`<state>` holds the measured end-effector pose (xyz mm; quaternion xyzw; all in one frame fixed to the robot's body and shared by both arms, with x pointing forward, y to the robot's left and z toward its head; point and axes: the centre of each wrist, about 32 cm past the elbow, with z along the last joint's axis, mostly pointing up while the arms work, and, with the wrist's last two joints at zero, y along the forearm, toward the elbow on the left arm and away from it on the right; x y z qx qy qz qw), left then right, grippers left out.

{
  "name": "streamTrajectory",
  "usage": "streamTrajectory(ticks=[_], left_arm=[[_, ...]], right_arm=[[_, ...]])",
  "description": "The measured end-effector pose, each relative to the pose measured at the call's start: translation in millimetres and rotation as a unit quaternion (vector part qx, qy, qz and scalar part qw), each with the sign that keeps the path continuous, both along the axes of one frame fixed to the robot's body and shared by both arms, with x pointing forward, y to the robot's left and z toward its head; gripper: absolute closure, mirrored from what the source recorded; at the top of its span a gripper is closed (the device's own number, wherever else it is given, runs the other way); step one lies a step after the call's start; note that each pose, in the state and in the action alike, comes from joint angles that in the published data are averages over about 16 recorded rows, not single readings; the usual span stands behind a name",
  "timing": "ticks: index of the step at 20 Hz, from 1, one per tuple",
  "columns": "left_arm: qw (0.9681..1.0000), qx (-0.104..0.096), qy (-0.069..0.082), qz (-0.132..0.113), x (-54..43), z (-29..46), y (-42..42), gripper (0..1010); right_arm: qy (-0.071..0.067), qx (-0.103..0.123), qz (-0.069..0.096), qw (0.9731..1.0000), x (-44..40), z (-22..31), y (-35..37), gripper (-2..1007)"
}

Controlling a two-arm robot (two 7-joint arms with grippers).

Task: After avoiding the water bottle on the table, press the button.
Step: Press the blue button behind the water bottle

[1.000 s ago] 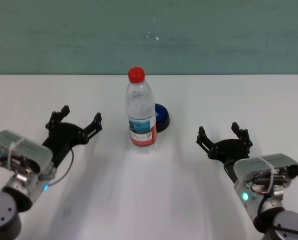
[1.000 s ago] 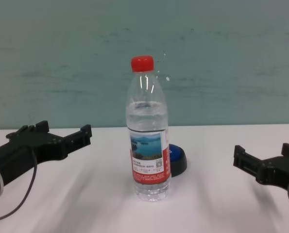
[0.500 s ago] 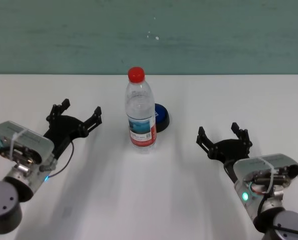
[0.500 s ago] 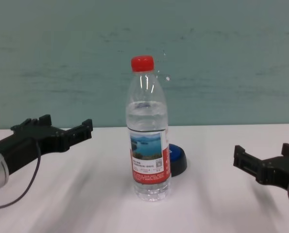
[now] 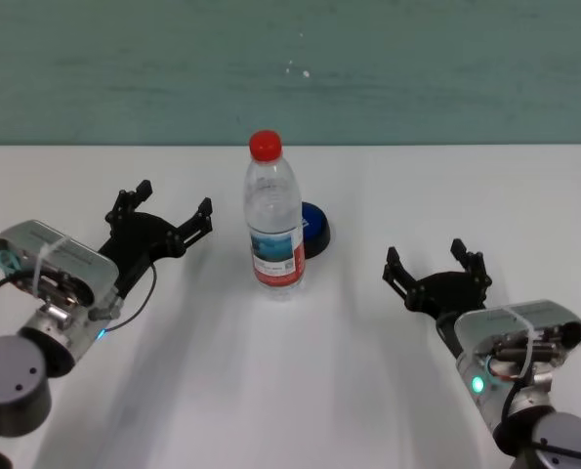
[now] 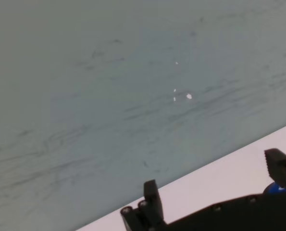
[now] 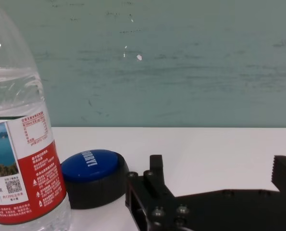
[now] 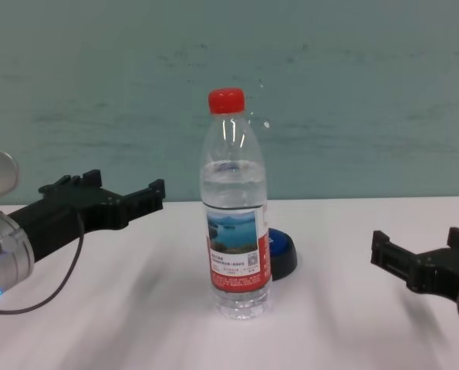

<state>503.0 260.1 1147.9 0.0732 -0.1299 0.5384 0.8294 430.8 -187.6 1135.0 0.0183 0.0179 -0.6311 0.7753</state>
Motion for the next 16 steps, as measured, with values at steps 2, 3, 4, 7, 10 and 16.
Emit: streamTrajectory(ticks=[2,3,4,7,10,16], left_arm=[[1.0000,0.001,-0.001,-0.003,1.8,0.6,-1.0,0],[1.0000,0.002,-0.002,-0.005,2.6,0.9,-1.6,0],[1.0000,0.003,-0.002,-0.006,3.3,1.1,-2.0,0],[0.9999,0.005,-0.003,-0.010,5.5,1.7,-3.1,0],[0.9999,0.008,-0.005,-0.013,7.4,2.2,-3.8,0],[0.9997,0.016,-0.007,-0.019,11.5,3.4,-4.6,0]], right_arm=[[0.000,0.000,0.000,1.0000,0.0,0.0,0.0,1],[0.000,0.000,0.000,1.0000,0.0,0.0,0.0,1],[0.000,0.000,0.000,1.0000,0.0,0.0,0.0,1],[0.000,0.000,0.000,1.0000,0.0,0.0,0.0,1],[0.000,0.000,0.000,1.0000,0.0,0.0,0.0,1],[0.000,0.000,0.000,1.0000,0.0,0.0,0.0,1]])
